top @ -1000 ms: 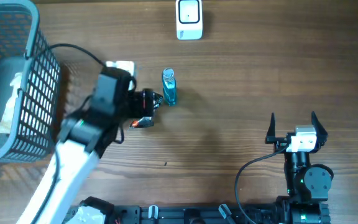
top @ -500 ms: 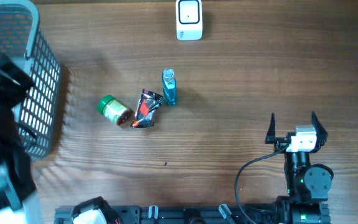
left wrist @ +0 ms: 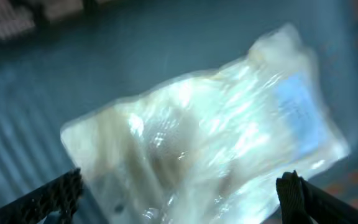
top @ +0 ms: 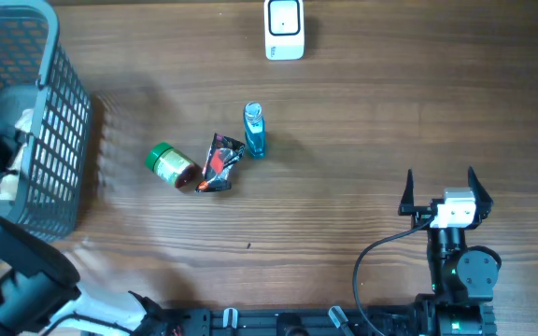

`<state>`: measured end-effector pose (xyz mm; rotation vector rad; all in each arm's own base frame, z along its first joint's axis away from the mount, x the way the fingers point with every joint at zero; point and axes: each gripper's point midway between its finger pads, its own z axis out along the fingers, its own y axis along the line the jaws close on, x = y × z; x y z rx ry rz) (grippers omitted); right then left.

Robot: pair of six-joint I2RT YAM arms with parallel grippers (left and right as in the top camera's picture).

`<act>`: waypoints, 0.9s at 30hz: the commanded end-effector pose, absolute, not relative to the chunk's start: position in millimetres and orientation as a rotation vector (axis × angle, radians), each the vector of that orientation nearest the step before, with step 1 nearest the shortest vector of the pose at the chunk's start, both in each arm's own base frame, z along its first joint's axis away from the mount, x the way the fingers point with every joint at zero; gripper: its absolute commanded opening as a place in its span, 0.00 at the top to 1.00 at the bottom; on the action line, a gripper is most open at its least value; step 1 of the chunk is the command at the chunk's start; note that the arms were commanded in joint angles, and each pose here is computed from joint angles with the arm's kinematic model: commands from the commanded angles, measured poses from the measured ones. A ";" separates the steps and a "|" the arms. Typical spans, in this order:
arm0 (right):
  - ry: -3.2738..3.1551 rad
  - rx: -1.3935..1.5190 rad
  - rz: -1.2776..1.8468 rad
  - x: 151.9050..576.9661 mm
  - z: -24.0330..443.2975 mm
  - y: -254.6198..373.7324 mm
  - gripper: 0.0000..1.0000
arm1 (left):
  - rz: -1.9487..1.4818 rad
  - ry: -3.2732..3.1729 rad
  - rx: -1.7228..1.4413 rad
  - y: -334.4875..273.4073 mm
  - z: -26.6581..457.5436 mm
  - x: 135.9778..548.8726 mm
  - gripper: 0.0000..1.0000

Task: Scan the item barcode
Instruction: 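Reach the left gripper into the basket and grasp the Pantree bag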

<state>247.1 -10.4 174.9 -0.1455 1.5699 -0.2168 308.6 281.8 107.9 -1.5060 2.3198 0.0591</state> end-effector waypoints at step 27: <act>1.559 -0.143 -0.228 246.5 177.3 -11.6 0.00 | -0.578 2.062 -1.527 224.5 7.7 317.0 0.00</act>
